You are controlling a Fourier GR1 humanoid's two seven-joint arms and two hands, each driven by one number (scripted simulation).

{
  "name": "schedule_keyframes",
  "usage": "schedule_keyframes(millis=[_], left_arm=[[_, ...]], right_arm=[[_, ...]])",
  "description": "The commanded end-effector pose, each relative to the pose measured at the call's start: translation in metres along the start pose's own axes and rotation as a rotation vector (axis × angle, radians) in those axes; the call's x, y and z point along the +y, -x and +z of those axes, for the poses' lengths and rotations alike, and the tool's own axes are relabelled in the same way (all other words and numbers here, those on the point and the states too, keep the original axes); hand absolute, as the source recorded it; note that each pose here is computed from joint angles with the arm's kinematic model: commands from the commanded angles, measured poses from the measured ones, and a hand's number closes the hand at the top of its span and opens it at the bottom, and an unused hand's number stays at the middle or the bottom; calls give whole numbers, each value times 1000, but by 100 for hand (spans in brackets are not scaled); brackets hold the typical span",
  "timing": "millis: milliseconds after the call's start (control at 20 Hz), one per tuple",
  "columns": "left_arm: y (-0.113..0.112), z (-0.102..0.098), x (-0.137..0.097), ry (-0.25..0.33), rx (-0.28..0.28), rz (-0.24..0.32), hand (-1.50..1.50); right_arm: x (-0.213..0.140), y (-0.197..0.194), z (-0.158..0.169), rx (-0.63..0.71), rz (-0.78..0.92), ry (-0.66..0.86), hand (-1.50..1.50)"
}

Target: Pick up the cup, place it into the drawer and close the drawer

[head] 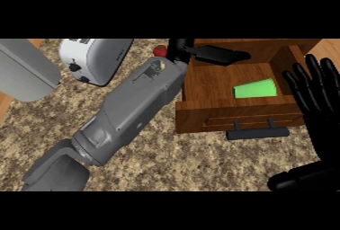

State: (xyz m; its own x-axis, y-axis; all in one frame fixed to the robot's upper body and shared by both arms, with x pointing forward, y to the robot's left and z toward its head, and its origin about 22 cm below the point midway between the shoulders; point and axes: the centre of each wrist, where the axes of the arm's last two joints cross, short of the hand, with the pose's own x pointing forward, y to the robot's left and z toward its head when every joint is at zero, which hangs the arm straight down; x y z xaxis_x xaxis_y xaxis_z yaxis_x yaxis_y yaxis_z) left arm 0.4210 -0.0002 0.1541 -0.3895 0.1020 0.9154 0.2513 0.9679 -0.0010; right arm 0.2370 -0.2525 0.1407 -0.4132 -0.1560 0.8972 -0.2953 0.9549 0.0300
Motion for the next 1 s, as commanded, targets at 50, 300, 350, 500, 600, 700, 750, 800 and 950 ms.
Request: schedule_keyframes(millis=[50,300,350,500,600,700,750,800,950], left_arm=[[2,5,9,-22,20,102,-150],[3,12,51,-97,-6,123,-150],[-19,4,46,-100,-11,146,-150],[-7,29,60,-148,17,165,-150],[-4,39,104,-165,18,134,-150],[-7,48,116,-186,23,150,-150],[5,62,134,-200,17,148,-150],[1,68,143,-198,43,154,-150],[-6,98,148,-214,60,165,-150]], right_arm=[[-10,-12,24,11,26,-25,150],[-29,-12,33,73,191,-158,150],[-11,-19,24,62,215,-150,150],[-19,-18,29,96,268,-174,150],[-23,-24,34,128,319,-176,150],[-8,-14,24,153,363,-204,150],[-12,-23,31,151,383,-227,150],[-14,-2,24,153,400,-201,150],[-6,-7,29,183,419,-171,150]])
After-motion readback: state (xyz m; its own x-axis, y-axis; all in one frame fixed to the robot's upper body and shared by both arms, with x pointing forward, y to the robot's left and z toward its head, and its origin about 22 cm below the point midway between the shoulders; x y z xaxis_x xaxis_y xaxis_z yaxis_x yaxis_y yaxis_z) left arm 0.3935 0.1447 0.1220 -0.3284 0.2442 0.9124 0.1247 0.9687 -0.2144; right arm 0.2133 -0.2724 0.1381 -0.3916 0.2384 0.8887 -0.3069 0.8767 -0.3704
